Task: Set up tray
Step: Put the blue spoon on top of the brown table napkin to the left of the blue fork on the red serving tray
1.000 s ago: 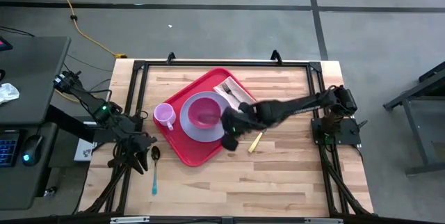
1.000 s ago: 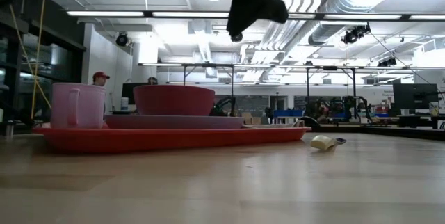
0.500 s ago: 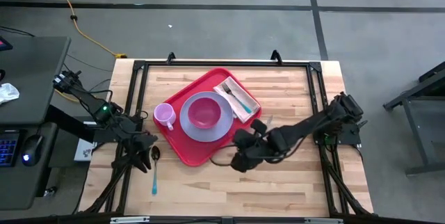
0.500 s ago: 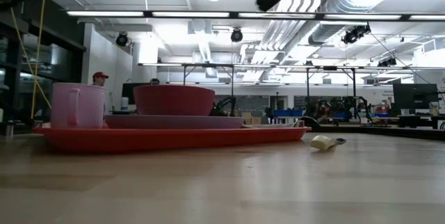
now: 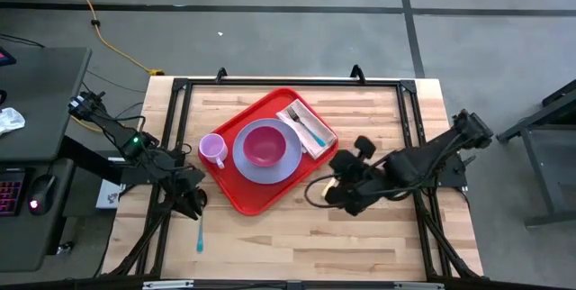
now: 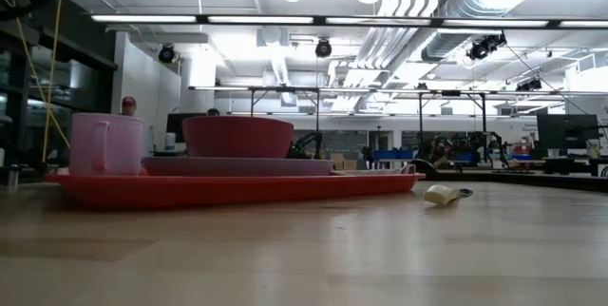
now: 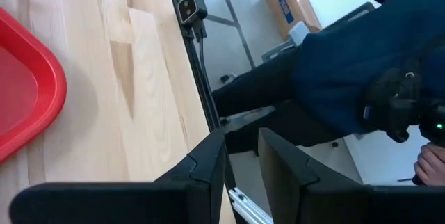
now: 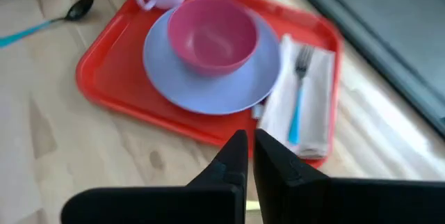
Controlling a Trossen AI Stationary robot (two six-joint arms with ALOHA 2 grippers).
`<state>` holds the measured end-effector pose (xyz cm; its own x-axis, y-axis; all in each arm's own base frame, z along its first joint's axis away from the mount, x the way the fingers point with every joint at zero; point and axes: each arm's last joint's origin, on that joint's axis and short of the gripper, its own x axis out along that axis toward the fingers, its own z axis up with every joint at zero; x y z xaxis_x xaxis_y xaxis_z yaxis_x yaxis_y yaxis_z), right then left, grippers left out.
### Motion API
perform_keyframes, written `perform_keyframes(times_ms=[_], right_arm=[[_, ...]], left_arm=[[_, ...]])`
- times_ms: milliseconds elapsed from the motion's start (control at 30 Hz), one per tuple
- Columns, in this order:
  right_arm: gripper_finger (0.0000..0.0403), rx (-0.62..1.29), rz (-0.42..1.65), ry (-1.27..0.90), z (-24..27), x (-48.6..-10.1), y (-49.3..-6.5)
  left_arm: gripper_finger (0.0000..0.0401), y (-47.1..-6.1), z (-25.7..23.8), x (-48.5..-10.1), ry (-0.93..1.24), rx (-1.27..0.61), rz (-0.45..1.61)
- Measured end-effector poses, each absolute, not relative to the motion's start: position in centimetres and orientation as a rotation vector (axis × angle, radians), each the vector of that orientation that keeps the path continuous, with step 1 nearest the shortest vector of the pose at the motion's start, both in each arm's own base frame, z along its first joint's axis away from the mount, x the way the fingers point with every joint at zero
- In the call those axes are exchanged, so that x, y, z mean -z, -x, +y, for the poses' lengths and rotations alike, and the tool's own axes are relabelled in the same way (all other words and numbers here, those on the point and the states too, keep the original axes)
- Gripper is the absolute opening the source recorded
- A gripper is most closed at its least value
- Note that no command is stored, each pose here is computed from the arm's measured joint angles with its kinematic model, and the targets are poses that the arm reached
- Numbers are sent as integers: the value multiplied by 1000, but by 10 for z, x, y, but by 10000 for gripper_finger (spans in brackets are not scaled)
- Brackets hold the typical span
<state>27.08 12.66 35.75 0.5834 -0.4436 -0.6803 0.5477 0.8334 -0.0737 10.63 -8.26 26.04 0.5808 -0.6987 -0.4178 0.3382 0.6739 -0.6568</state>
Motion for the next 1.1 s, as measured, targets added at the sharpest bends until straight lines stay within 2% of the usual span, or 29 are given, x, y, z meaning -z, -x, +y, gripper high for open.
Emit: perform_keyframes(times_ms=[200, 467, 733, 967, 1100], right_arm=[[1, 638, 670, -130, 120, -369, -239], [0, 532, 530, -338, 104, -327, -198], [0, 451, 486, -430, 72, -285, -172], [0, 382, 317, -489, 52, -260, -150], [0, 362, 232, -521, 42, -249, -136]], left_arm=[[117, -106, -82, -260, 572, 634, 728], [117, -107, -82, -260, 596, 584, 722], [117, -109, -80, -260, 686, 478, 716], [117, -111, -78, -263, 743, 399, 669], [117, -112, -78, -282, 767, 391, 611]])
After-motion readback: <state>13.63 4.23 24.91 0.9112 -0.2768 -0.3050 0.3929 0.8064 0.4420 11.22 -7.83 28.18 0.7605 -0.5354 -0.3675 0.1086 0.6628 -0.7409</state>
